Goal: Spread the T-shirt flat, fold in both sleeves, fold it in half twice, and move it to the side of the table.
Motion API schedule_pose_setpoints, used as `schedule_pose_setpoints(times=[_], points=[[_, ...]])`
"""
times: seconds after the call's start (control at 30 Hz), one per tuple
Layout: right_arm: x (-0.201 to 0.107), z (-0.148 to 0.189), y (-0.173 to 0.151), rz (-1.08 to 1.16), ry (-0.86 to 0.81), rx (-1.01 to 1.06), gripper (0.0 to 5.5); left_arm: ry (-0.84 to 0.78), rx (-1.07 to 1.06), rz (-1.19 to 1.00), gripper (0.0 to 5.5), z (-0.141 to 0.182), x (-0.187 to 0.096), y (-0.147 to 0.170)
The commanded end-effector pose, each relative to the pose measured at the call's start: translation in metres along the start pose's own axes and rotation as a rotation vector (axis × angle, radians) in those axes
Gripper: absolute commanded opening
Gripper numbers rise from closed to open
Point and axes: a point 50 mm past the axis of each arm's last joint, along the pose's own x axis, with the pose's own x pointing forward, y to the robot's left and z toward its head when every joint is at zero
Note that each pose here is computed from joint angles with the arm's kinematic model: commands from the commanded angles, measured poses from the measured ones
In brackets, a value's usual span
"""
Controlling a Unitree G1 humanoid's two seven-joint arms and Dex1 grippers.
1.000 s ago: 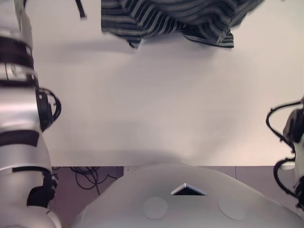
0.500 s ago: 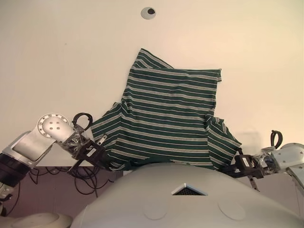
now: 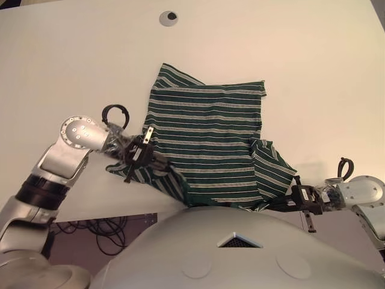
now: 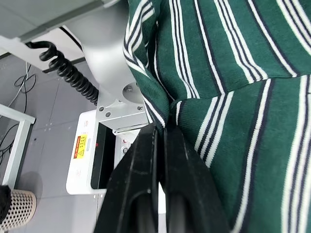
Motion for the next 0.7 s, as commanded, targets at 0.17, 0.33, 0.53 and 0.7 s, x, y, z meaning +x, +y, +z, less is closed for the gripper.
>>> schedule_pose_setpoints(times=[0.17,0.33,0.53,0.7], points=[[-0.073,0.134,-0.121,-0.329,-0.669,-0.125,0.04,-0.132,0.03,0.431,0.0,0.031,-0.031,0.113],[-0.105,0.136,-0.069,-0.026,-0.578,-0.188,0.04,-0.213,0.06,0.001,0.0,0.059,-0.055,0.072],[-0.121,0.151,-0.075,-0.143,-0.653,-0.213,0.04,-0.221,0.043,-0.052,0.0,0.071,-0.069,0.06],[-0.129,0.18,-0.129,-0.642,-0.768,-0.275,0.04,-0.235,0.223,0.359,0.0,0.087,-0.094,0.103]])
